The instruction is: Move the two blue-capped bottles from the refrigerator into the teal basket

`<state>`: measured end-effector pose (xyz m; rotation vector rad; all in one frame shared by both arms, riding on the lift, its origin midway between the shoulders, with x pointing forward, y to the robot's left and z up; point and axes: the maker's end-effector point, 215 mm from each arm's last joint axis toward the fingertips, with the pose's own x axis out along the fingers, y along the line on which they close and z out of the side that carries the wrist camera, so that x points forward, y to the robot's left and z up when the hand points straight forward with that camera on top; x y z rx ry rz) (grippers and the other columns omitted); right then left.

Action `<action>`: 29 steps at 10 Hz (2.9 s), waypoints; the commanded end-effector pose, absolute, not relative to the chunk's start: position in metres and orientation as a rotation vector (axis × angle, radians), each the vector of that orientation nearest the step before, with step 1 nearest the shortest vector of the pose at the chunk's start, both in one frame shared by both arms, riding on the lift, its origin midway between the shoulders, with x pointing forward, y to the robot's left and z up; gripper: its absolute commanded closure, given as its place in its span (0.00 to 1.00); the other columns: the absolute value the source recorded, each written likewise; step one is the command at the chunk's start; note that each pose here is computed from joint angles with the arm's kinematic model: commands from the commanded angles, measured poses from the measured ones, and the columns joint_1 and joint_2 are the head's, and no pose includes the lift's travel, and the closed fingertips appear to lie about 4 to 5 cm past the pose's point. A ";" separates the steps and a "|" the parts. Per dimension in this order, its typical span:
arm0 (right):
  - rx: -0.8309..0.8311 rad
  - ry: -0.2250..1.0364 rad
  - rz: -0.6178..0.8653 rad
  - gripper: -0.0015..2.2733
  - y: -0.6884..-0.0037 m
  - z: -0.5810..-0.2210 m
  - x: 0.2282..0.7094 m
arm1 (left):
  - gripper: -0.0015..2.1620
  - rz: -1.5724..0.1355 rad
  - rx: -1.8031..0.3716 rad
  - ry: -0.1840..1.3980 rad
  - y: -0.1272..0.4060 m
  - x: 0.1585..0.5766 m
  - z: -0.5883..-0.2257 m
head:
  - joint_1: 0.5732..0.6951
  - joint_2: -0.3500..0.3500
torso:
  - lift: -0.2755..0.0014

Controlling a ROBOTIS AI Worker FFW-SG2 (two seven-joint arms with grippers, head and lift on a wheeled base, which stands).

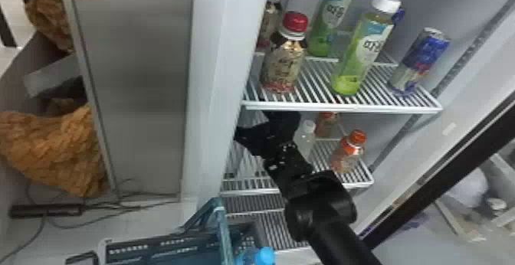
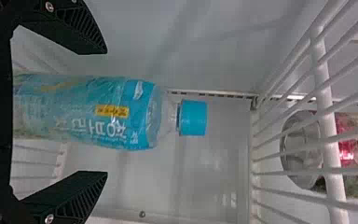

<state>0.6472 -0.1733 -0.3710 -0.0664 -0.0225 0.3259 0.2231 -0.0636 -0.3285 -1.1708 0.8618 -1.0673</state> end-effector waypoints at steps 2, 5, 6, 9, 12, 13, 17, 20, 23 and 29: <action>-0.069 -0.026 0.346 0.12 -0.159 -0.365 0.652 | 0.54 -1.074 -1.176 0.859 -0.066 0.225 -0.327 | 1.00 0.08 | 0.40; -0.072 -0.033 0.336 0.31 -0.161 -0.362 0.653 | 0.54 -1.072 -1.181 0.859 -0.065 0.224 -0.327 | 1.00 0.10 | 0.40; -0.068 -0.048 0.334 0.31 -0.161 -0.356 0.652 | 0.54 -1.072 -1.182 0.856 -0.064 0.224 -0.327 | 1.00 0.10 | 0.40; -0.074 -0.083 0.323 0.31 -0.168 -0.349 0.648 | 0.54 -1.070 -1.189 0.861 -0.063 0.222 -0.328 | 1.00 0.09 | 0.40; -0.077 -0.098 0.323 0.31 -0.169 -0.349 0.634 | 0.54 -1.065 -1.196 0.861 -0.062 0.221 -0.329 | 1.00 0.08 | 0.40; -0.071 -0.103 0.328 0.31 -0.168 -0.349 0.627 | 0.54 -1.067 -1.198 0.860 -0.062 0.221 -0.328 | 1.00 0.08 | 0.40; -0.058 -0.132 0.340 0.31 -0.174 -0.332 0.592 | 0.54 -1.062 -1.205 0.861 -0.061 0.220 -0.329 | 1.00 0.06 | 0.40; -0.054 -0.114 0.356 0.31 -0.173 -0.333 0.555 | 0.54 -1.054 -1.205 0.858 -0.059 0.221 -0.330 | 1.00 0.04 | 0.40; -0.044 -0.116 0.357 0.31 -0.176 -0.325 0.530 | 0.54 -1.055 -1.208 0.856 -0.059 0.221 -0.330 | 1.00 0.02 | 0.40; -0.050 -0.069 0.361 0.31 -0.189 -0.319 0.464 | 0.54 -1.048 -1.215 0.848 -0.058 0.223 -0.329 | 1.00 0.00 | 0.40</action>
